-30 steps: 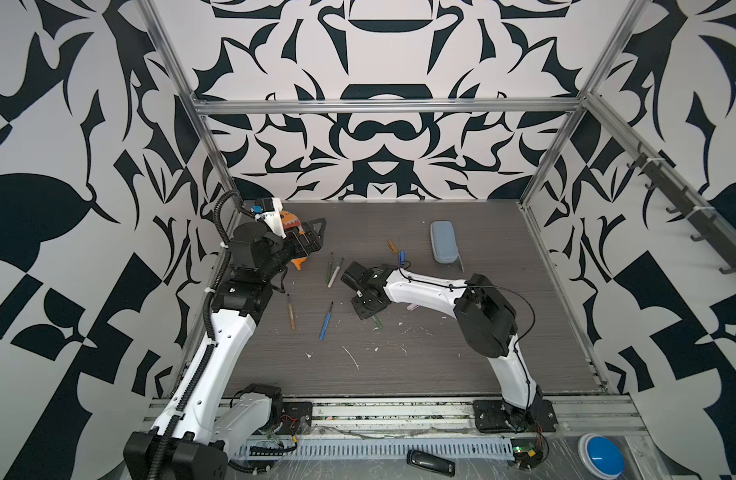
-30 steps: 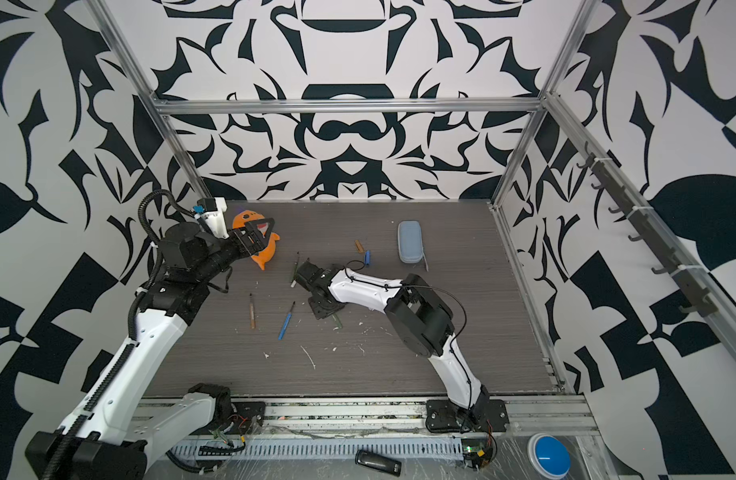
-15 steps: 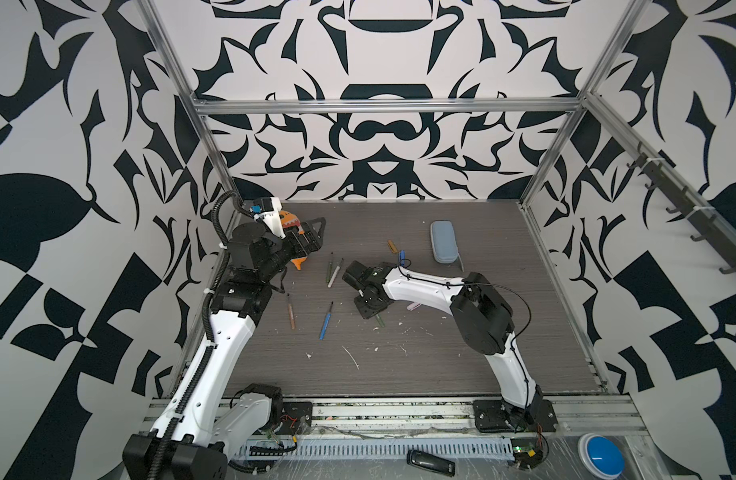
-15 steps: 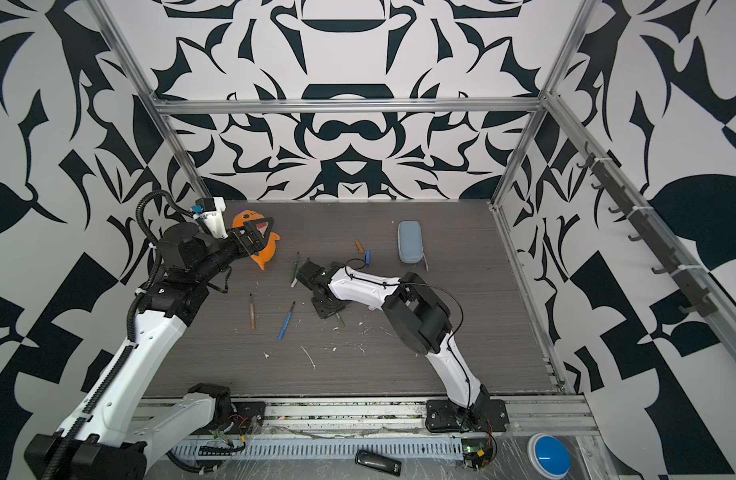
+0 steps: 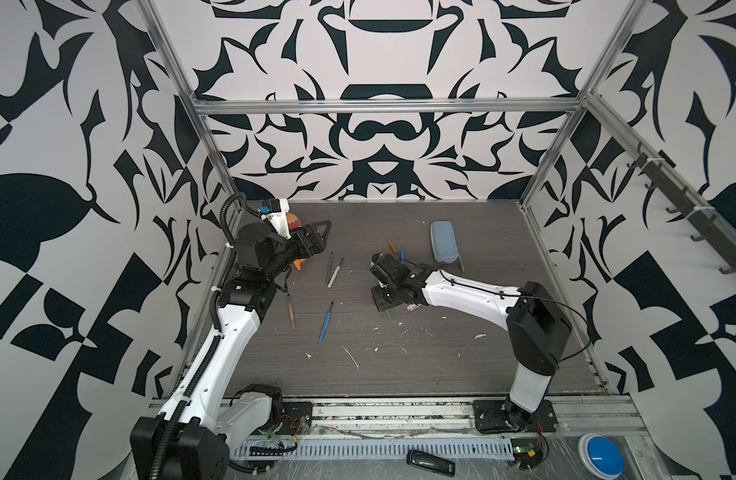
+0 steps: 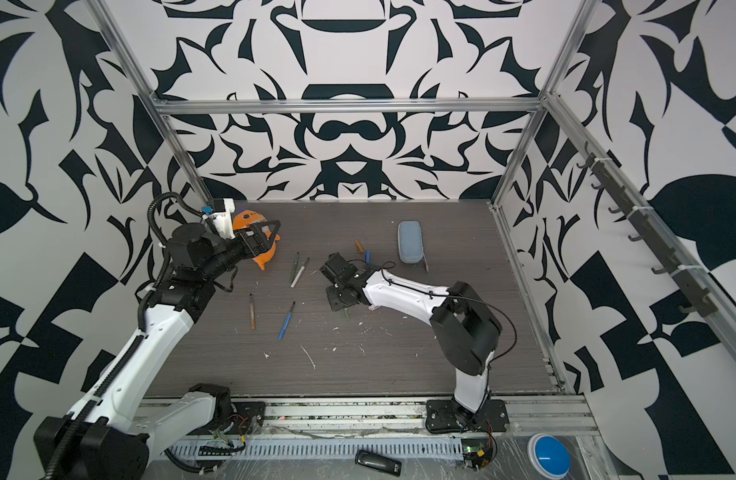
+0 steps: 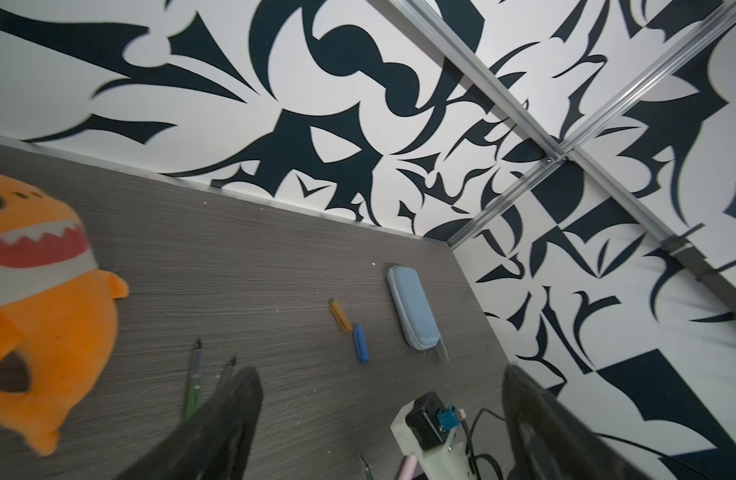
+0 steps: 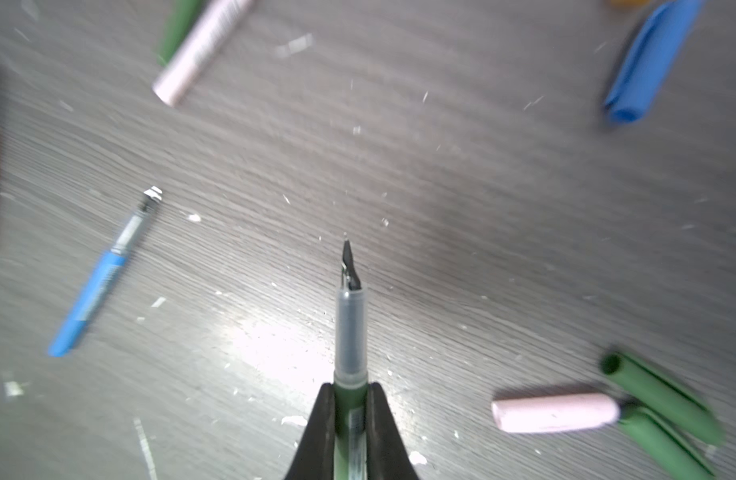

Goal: Insert the pens into the pen caps
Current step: 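Carry the green pen toward the left gripper while the left gripper reaches to grasp it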

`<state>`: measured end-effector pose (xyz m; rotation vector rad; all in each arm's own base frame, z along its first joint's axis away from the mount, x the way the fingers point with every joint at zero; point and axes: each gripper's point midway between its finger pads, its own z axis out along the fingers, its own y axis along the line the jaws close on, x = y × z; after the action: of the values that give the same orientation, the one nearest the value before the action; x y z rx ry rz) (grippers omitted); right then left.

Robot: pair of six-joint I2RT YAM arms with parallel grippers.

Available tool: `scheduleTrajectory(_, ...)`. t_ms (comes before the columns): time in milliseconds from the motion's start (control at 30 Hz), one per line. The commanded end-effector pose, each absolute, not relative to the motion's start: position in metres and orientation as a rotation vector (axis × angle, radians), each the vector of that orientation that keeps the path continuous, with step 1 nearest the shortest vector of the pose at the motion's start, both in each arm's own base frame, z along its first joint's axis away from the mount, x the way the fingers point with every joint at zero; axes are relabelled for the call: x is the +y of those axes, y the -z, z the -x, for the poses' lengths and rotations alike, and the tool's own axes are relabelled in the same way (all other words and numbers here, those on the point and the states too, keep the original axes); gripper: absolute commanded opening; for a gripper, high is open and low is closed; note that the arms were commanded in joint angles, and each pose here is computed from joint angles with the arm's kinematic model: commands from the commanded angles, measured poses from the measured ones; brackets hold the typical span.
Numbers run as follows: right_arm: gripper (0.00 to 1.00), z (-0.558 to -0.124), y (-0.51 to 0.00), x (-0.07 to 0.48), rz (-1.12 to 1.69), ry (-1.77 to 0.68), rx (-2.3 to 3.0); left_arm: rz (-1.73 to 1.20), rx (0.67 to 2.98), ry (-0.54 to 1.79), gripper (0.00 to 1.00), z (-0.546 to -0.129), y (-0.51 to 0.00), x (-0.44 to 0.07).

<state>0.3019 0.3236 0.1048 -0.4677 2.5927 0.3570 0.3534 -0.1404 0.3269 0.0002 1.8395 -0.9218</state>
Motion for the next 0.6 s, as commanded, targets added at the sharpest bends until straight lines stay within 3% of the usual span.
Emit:
scheduleTrajectory(0, 0.07, -0.324, -0.16, 0.314, 0.329, -0.472, 2.4, -0.191, 1.788, 1.125, 0.88, -0.341, -0.339, -0.177)
scheduleTrajectory(200, 0.06, -0.332, -0.218, 0.268, 0.152, -0.467, 2.202, -0.515, 1.796, 1.341, 0.73, -0.308, -0.331, -0.238)
scheduleTrajectory(567, 0.06, -0.333, -0.275, 0.252, 0.058, -0.606, 2.034, -0.811, 1.97, 1.427, 0.64, -0.268, -0.274, -0.306)
